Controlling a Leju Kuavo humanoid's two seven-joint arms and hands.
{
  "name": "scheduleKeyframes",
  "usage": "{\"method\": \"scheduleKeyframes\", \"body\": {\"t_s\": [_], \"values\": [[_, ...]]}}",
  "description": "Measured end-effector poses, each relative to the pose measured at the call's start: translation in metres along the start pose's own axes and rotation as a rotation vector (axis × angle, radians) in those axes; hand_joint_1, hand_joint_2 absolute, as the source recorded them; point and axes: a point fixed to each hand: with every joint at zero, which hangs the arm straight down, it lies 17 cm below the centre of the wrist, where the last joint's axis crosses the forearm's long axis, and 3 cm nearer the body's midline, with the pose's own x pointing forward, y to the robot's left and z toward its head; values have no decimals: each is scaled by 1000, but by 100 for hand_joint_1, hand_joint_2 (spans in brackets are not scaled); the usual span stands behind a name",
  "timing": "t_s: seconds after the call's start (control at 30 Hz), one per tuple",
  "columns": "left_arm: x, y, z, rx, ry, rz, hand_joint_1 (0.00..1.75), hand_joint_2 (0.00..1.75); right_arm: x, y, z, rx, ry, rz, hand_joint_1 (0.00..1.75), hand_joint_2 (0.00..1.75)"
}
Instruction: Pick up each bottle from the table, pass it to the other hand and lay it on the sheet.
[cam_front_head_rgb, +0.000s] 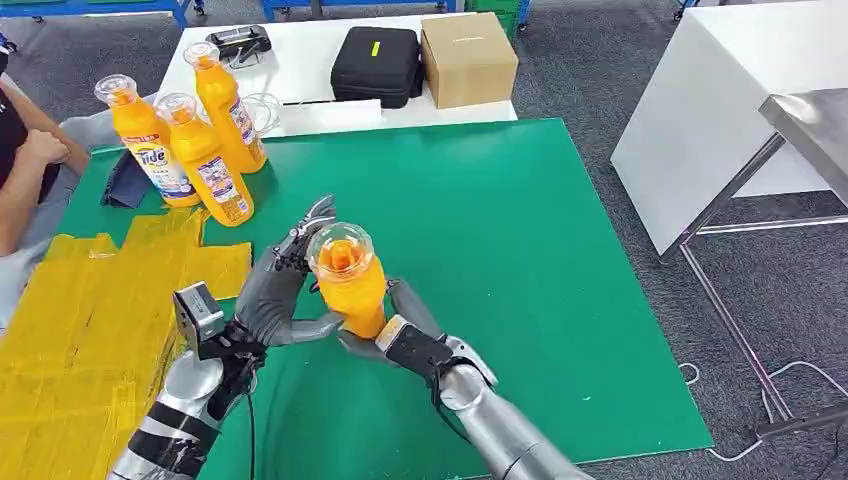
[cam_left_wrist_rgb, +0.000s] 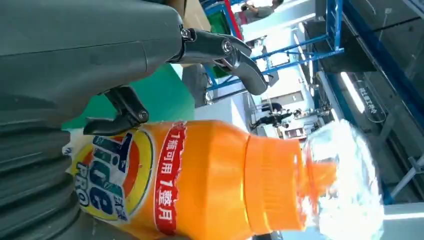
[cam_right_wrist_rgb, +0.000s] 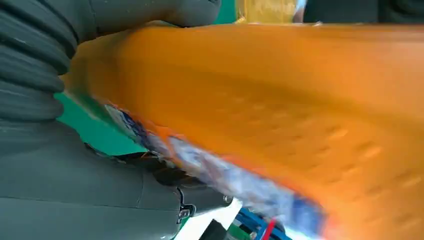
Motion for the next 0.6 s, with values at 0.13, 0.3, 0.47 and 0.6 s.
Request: {"method": "scheduleKeyframes", "body": {"t_s": [0.13, 0.3, 0.47, 0.6], "values": [[-1, -4, 0, -9, 2, 1, 0, 175, 0, 11, -1, 23, 3, 6, 175, 175], [-2, -5, 0, -14, 5, 2, 0, 175, -1, 15, 0, 34, 10, 5, 175, 175], [-4, -7, 1, -16, 12, 2, 0, 175, -2, 19, 0, 42, 11, 18, 175, 175], [-6, -4, 2, -3, 20, 1, 0, 175, 1, 18, -3, 22, 3, 41, 175, 175]]}}
